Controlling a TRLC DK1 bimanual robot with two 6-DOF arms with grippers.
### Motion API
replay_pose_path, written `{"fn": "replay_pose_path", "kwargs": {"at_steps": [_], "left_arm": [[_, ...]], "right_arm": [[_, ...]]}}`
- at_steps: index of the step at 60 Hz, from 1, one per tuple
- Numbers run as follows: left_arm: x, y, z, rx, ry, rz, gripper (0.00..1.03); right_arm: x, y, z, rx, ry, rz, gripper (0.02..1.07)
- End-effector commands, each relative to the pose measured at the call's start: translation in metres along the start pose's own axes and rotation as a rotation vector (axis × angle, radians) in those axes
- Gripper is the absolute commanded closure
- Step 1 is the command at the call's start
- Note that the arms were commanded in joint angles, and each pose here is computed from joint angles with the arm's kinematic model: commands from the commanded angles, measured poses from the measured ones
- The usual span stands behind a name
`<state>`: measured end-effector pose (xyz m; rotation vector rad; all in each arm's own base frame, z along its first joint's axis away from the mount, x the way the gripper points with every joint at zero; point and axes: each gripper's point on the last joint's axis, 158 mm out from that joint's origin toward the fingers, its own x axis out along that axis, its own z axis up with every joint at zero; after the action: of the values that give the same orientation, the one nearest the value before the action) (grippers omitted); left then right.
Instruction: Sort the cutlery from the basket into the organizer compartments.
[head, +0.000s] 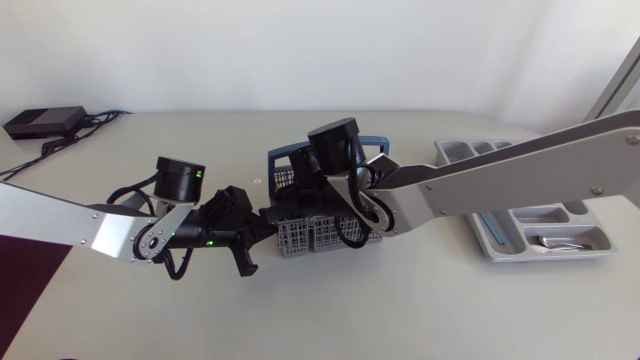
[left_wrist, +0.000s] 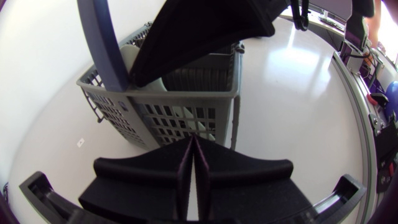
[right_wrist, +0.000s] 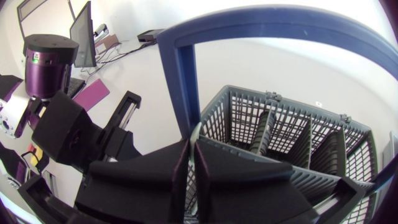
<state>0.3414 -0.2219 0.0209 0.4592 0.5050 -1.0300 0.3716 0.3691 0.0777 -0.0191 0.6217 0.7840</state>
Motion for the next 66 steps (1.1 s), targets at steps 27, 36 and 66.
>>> {"fn": "replay_pose_path", "kwargs": {"at_steps": [27, 36, 66], "left_arm": [[0.004, -0.001, 0.01, 0.001, -0.008, 0.003, 1.0], [0.003, 0.0, 0.011, 0.002, -0.007, 0.007, 1.0], [-0.007, 0.012, 0.017, 0.0, -0.024, 0.043, 1.0]], "right_arm": [[-0.039, 0.007, -0.011, -0.07, -0.07, -0.033, 1.01], [-0.05, 0.01, -0.006, -0.104, -0.117, -0.054, 1.01], [-0.104, 0.06, 0.056, -0.214, -0.358, -0.018, 1.01]]}}
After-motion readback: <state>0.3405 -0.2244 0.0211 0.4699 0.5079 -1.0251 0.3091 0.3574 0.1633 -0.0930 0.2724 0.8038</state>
